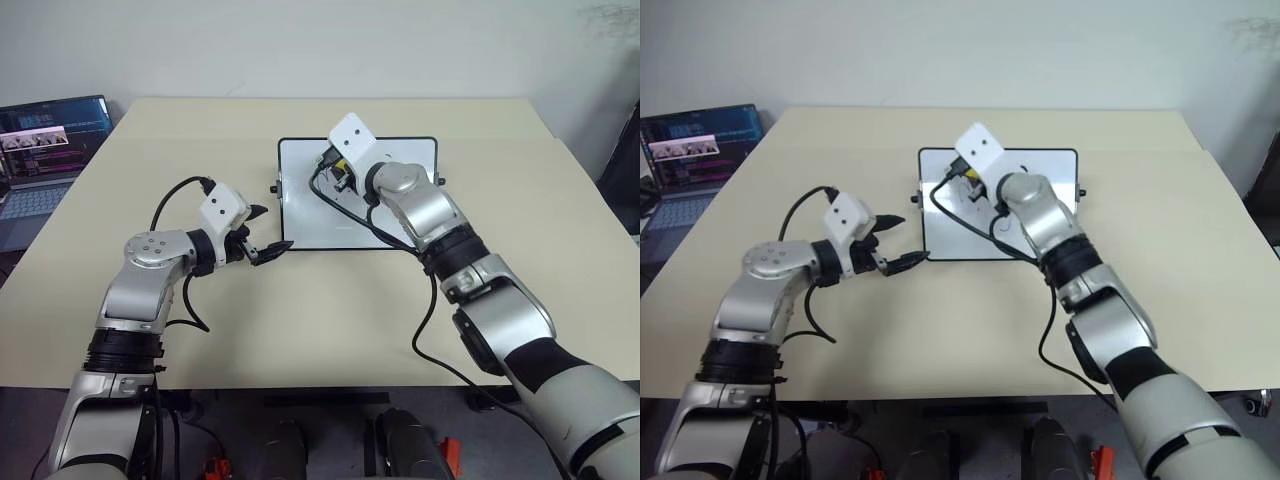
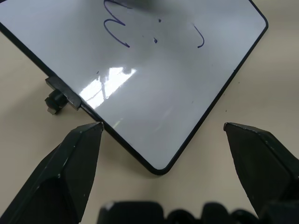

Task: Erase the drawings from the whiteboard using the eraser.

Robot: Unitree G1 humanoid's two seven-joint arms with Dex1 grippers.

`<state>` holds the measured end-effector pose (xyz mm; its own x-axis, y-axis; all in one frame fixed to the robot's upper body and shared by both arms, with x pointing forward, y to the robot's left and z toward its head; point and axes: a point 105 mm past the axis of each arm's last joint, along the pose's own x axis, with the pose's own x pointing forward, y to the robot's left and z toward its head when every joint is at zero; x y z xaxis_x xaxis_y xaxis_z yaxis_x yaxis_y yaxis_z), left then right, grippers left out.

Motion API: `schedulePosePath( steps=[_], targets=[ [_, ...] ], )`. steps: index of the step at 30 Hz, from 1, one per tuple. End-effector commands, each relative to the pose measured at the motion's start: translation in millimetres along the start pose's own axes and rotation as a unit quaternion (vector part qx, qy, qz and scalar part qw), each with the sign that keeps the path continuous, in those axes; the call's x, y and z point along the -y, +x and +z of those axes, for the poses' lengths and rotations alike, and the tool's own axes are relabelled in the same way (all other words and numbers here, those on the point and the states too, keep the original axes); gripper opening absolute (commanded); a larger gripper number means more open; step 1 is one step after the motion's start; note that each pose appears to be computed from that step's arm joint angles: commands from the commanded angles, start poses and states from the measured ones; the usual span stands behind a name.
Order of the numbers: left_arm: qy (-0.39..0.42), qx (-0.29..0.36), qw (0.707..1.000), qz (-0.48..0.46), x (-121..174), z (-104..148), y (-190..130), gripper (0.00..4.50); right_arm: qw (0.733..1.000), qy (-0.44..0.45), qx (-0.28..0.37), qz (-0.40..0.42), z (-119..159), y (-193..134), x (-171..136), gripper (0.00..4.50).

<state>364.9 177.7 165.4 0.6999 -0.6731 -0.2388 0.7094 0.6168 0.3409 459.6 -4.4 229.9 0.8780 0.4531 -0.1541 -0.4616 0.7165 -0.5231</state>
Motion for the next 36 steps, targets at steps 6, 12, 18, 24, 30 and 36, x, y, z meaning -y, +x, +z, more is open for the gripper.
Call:
schedulePosePath(
  steps=[6,12,18,24,30,36],
  targets=[
    [0.011,0.015,1.000,0.012,-2.0,10.5,-9.5,4.50,1.000,-0.026,-0.008,0.000,7.8,10.7,-9.0,1.23],
    [0.011,0.011,1.000,0.018,-4.7,8.2,-14.5,4.50,1.000,0.002,-0.016,0.015,2.5,17.5,-31.0,1.23],
    [0.014,0.009,1.000,0.019,-5.0,9.0,-14.5,4.50,0.999,0.003,-0.019,0.036,1.6,21.0,-53.9,1.23],
    [0.016,0.010,1.000,0.018,-4.7,9.7,-13.5,4.50,0.998,-0.013,-0.009,0.055,8.4,22.1,-67.7,1.23],
    [0.018,0.012,1.000,0.016,-4.2,11.2,-12.4,4.50,1.000,-0.010,-0.010,0.021,8.9,22.0,-52.5,1.23],
    [0.018,0.013,1.000,0.016,-3.9,11.5,-11.7,4.50,0.997,0.011,-0.026,-0.076,-3.5,15.5,0.7,1.23]
  ],
)
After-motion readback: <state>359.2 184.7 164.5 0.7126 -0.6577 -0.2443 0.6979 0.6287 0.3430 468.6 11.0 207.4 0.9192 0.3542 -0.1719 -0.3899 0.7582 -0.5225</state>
